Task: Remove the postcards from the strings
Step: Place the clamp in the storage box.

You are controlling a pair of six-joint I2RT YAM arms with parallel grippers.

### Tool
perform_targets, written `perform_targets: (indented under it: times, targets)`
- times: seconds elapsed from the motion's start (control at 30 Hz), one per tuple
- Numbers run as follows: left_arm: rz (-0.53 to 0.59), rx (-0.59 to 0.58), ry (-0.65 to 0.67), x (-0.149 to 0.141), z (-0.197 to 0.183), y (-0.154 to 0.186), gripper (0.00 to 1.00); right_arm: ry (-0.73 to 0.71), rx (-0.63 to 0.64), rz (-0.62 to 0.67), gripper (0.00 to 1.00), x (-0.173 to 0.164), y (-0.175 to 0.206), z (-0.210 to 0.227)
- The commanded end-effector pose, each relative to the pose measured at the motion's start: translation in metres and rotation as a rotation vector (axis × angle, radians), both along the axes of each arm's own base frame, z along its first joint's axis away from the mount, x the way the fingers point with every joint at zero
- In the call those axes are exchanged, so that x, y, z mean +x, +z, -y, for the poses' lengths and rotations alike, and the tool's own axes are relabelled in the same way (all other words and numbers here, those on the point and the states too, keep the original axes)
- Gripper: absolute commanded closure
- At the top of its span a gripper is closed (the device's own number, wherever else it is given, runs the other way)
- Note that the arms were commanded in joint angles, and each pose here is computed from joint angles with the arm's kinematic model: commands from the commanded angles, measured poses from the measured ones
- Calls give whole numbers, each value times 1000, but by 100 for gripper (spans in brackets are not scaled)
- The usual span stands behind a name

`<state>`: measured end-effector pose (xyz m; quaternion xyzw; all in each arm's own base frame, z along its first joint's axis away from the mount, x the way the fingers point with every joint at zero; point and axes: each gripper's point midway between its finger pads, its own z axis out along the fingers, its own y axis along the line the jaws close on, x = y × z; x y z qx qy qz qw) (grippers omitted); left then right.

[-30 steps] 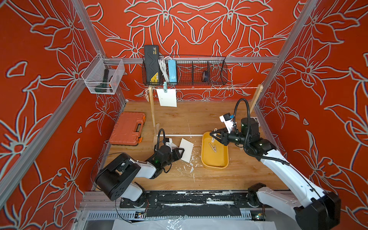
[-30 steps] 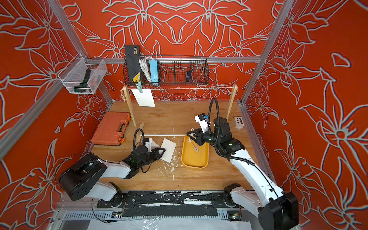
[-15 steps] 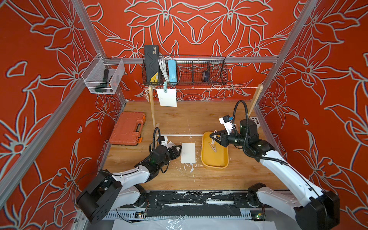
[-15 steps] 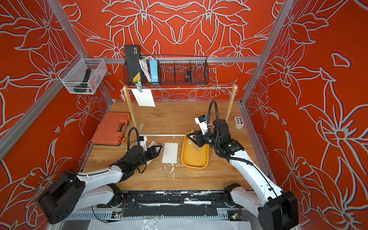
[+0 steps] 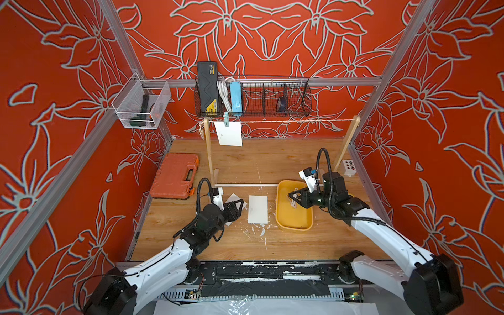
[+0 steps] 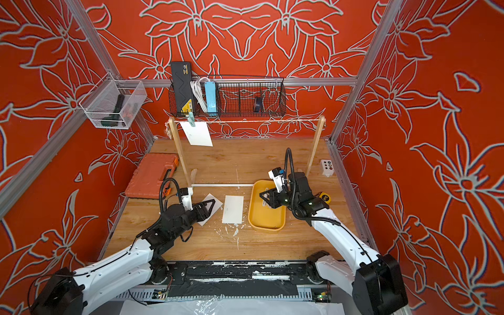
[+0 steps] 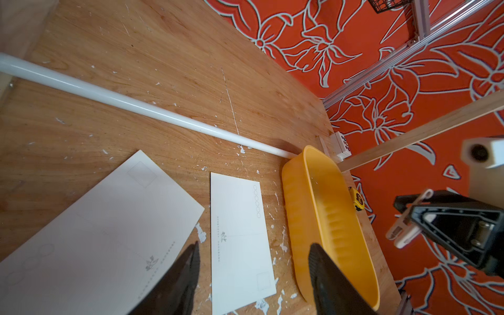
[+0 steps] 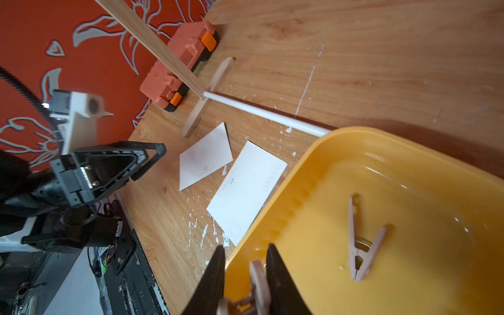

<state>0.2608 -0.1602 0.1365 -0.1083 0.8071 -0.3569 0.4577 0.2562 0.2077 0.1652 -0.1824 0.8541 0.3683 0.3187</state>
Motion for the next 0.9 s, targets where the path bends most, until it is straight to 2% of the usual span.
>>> perform_targets:
  times: [0.0,0.33,0.53,0.77,0.87]
  targets:
    - [4,41,10,-3,-6,-3,36,-75,-19,-35,74,8,-19,4]
    - [5,18,9,-5,-6,-5,35,-143,-102,-157,74,10,-75,2]
    - [16,-1,3,-7,-5,-4,35,-135,-124,-193,73,7,-93,-8]
    - [34,-10,6,-6,-6,1,35,-138,-145,-194,62,11,-94,-10]
    - [41,-13,6,-6,-5,3,35,-144,-150,-177,51,13,-86,-9]
